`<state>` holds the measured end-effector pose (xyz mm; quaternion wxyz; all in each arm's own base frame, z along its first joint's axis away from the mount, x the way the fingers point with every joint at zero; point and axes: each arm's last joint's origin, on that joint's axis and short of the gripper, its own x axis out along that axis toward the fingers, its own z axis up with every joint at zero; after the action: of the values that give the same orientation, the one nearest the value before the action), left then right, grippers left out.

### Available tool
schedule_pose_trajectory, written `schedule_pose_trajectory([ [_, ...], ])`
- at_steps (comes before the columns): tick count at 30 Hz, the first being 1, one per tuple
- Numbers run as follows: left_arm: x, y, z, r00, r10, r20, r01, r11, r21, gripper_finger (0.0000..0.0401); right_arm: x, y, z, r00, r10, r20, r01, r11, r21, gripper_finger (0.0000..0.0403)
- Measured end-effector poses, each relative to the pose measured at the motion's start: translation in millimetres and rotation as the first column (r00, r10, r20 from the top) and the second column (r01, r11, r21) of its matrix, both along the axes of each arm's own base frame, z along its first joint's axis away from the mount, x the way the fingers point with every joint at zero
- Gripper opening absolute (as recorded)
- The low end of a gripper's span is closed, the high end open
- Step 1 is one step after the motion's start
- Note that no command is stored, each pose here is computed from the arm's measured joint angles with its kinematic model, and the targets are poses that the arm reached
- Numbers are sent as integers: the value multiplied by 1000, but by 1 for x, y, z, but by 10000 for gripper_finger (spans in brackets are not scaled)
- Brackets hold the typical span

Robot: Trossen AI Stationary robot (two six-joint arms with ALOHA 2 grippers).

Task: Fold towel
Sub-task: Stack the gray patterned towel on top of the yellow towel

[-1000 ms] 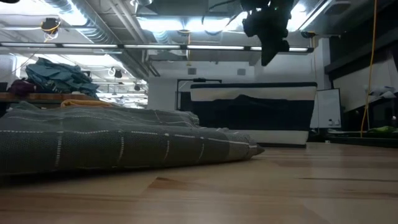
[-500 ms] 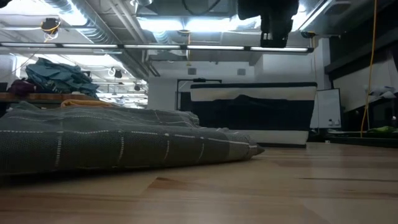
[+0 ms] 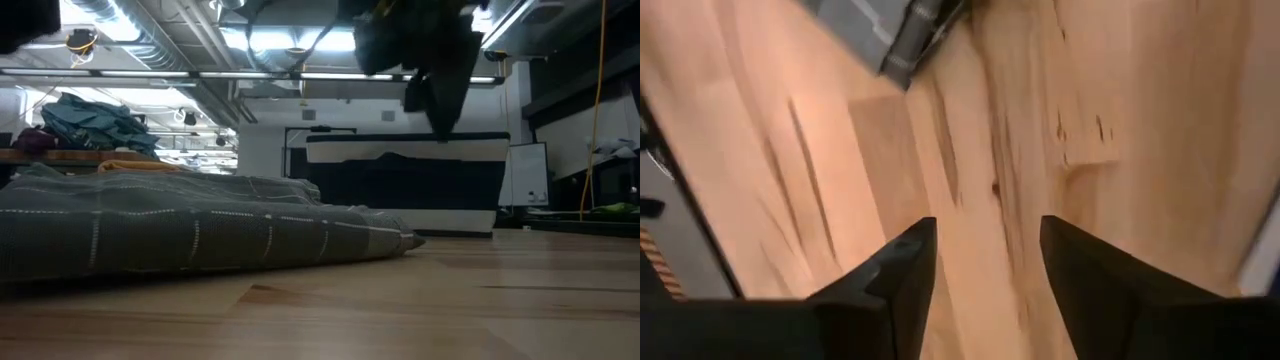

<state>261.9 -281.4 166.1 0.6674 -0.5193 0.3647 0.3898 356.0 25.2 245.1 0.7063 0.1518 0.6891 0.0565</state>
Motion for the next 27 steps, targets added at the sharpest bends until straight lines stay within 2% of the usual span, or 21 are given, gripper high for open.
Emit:
schedule_pose_trajectory([
  [3, 0, 2, -12, 999, 17, 28, -16, 999, -37, 212, 12, 1, -14, 998, -57, -2, 57, 998, 24, 190],
  [8, -1, 5, -19, 999, 28, 39, -27, 999, -39, 212, 30, 2, -30, 994, -87, 65, 82, 994, 73, 190],
  [15, 4, 12, -19, 998, 46, 38, -46, 999, -23, 212, 46, 3, -48, 988, -88, 125, 78, 993, 84, 191],
  [22, 3, 8, -19, 997, 45, 63, -43, 999, -32, 212, 58, 1, -70, 985, -116, 127, 104, 990, 99, 191],
  [27, 2, 7, -19, 997, 41, 65, -39, 999, -29, 212, 66, -4, -81, 977, -173, 127, 153, 976, 153, 191],
])
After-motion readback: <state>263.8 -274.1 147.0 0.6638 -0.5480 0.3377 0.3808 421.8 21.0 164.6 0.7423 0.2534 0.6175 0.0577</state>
